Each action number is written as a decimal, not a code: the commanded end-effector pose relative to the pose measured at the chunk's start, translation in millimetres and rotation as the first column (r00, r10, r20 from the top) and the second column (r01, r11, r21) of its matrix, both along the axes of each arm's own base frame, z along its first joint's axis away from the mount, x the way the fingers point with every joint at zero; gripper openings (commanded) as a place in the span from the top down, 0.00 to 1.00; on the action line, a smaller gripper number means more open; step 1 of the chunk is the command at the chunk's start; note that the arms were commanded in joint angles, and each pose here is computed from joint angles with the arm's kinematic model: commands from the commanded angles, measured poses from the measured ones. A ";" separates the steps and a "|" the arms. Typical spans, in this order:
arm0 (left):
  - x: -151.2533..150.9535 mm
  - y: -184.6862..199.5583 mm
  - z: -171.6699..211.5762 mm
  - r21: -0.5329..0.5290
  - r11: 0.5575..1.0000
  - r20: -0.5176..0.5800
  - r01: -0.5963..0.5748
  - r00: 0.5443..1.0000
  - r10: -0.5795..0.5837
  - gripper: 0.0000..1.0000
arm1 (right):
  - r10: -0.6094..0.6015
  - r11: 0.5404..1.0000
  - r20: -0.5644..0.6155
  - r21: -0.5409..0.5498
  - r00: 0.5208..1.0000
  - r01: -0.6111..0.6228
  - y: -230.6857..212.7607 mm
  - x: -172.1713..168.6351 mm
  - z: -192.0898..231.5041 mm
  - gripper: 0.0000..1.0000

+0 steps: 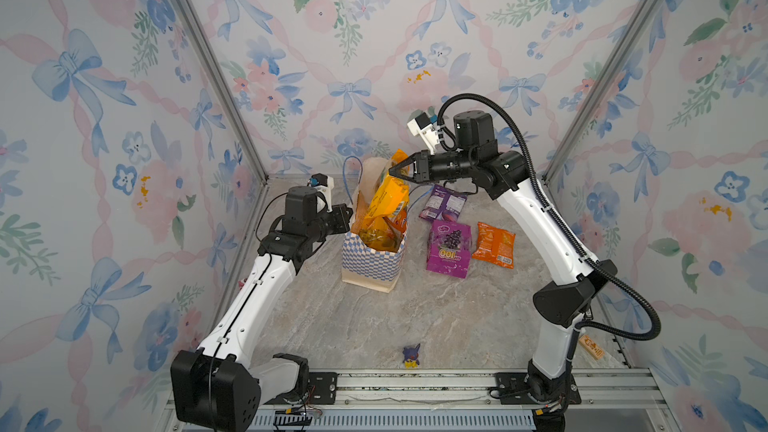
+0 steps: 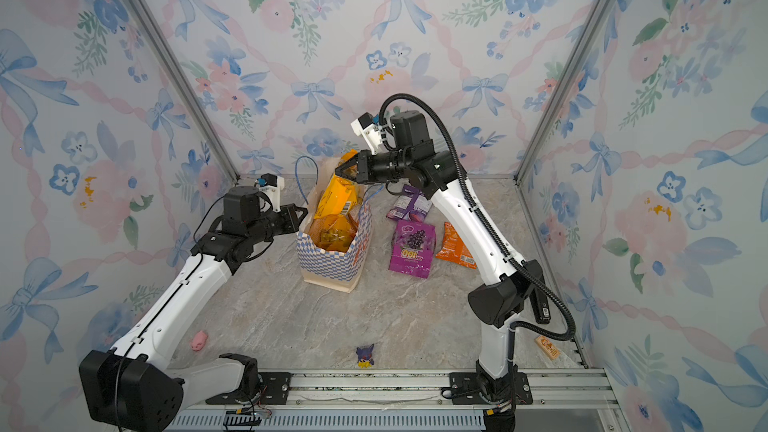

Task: Place the snacks into the paper bag
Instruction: 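Carry the yellow mango gummy bag with the right gripper over the paper bag, then lower the yellow mango gummy bag into the paper bag opening, then open the right gripper to release the yellow bag inside, then raise the right gripper out of the paper bag and draw back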

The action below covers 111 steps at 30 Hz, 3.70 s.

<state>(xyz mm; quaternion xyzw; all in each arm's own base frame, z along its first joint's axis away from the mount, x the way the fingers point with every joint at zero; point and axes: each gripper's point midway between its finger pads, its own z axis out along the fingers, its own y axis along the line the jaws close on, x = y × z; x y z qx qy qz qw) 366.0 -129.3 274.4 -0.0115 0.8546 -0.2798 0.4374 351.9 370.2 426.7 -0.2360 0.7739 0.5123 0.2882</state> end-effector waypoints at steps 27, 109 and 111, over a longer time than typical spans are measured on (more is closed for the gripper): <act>-2.6 -2.9 4.7 0.002 1.000 0.016 0.016 1.000 -0.016 1.00 | -0.060 0.899 0.286 -0.400 0.956 0.176 -2.0 8.9 -47.6 1.00; -4.5 -3.1 3.7 0.004 1.000 0.017 0.023 1.000 -0.023 1.00 | -0.341 0.847 0.318 -0.304 0.885 0.436 -138.8 -70.7 -36.7 0.34; -5.0 -3.4 3.9 0.002 1.000 0.016 0.025 1.000 -0.025 1.00 | -0.403 0.836 0.287 -0.271 0.869 0.477 -161.4 -75.3 -41.6 0.26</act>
